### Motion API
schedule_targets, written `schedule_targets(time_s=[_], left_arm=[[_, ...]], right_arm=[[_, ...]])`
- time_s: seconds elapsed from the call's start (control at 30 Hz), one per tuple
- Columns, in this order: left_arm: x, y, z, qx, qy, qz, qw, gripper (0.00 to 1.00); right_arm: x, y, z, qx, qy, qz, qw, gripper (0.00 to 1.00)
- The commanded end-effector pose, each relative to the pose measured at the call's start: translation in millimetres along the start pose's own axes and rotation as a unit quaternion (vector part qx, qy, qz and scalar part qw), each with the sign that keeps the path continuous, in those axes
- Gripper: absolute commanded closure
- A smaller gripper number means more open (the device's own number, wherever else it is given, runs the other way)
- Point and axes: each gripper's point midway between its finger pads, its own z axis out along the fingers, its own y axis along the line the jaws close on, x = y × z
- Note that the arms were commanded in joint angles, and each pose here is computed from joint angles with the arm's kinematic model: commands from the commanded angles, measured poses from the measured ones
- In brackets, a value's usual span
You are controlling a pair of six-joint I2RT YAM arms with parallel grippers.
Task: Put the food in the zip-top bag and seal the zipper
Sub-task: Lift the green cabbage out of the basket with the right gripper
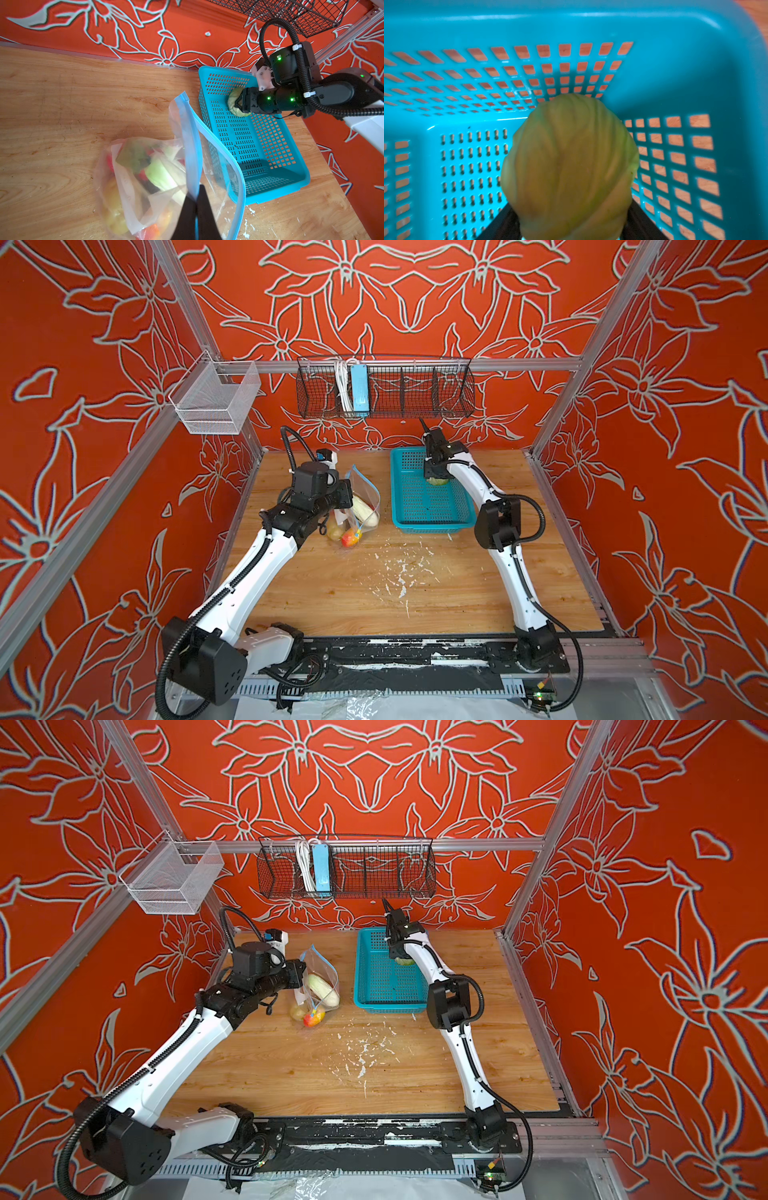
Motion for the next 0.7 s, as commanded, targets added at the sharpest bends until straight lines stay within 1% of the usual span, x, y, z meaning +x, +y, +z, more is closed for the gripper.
schedule_targets(time_s=[0.0,0.3,0.67], left_arm=[[-3,0,0,0.004,-0.007,-0.005,1.0,1.0],[-3,1,0,0.002,-0.007,-0.006,1.0,1.0],[-3,-2,-1,0.008,-0.006,-0.007,1.0,1.0]], right_arm=[[-16,5,-37,-0.033,-0.021,0.021,0.999,0.46],[-19,10,-77,-0.079,-0.027,0.038,0.996,0.49],[-7,16,-116,-0.138,-0.021,0.07,0.988,0.51]])
